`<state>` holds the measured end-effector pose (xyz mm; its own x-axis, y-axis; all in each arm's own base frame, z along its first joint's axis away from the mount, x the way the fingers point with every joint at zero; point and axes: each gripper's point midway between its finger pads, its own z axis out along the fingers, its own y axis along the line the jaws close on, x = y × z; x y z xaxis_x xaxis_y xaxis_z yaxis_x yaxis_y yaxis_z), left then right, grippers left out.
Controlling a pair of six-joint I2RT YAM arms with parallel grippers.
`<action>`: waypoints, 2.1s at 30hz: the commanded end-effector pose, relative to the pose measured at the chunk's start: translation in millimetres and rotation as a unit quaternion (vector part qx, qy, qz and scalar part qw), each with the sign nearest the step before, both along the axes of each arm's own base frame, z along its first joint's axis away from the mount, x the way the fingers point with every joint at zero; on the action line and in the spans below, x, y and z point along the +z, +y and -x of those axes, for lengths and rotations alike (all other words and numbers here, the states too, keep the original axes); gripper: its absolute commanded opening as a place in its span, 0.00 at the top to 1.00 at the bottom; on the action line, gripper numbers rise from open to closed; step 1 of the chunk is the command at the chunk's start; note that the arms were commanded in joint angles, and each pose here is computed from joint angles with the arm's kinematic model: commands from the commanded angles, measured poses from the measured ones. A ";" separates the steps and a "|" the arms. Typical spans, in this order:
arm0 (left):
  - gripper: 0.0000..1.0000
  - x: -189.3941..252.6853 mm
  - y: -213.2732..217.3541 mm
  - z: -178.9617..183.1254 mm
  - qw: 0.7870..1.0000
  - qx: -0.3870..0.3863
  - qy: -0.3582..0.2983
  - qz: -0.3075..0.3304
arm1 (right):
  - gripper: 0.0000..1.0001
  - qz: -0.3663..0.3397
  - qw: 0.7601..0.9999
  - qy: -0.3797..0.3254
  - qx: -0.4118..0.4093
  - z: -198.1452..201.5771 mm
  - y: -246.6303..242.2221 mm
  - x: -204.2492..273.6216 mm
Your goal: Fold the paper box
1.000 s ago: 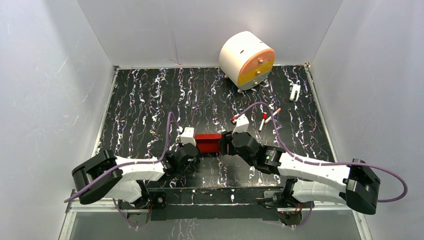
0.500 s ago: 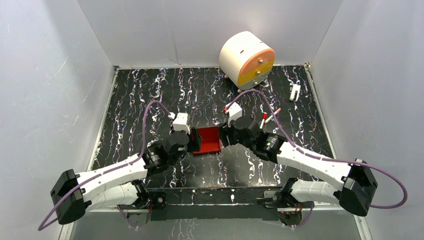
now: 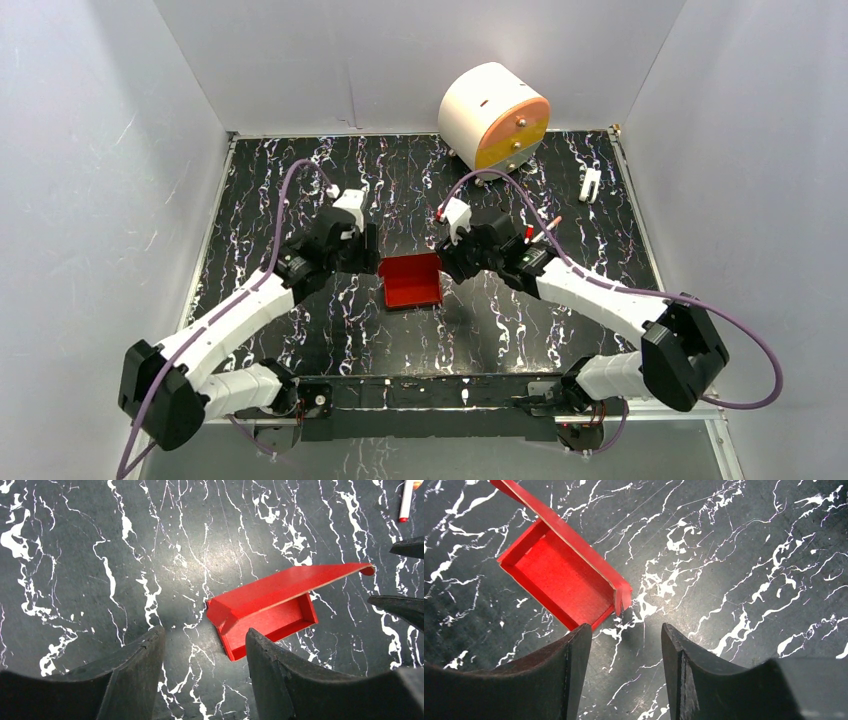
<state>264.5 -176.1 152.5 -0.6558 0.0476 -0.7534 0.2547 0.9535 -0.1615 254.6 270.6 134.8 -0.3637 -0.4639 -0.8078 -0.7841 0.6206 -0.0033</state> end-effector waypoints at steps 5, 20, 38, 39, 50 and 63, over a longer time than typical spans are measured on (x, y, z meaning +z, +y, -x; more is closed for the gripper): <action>0.46 -19.6 -15.0 4.4 0.990 -0.116 0.079 -0.030 | 0.45 -0.020 0.998 -0.048 0.047 -18.1 21.6 17.7; 0.59 -34.1 -25.4 -3.7 0.980 -0.162 0.112 -0.041 | 0.74 0.000 0.997 -0.044 0.071 -31.0 35.5 -7.6; 1.00 -40.4 -43.2 -5.0 0.979 -0.141 0.146 0.010 | 1.00 -0.029 0.998 -0.012 0.062 -21.6 44.1 -4.0; 1.00 -40.4 -43.6 -6.3 0.981 -0.130 0.146 0.016 | 1.00 -0.031 0.998 -0.008 0.054 -21.1 44.9 -3.1; 1.00 -24.5 -58.5 -25.0 0.989 -0.041 0.091 0.109 | 1.00 -0.016 0.988 0.000 -0.151 -27.7 39.1 -2.9; 1.00 -35.6 -69.0 -14.7 0.991 0.010 0.020 0.131 | 1.00 -0.088 0.951 0.000 -0.295 -23.4 48.1 -16.9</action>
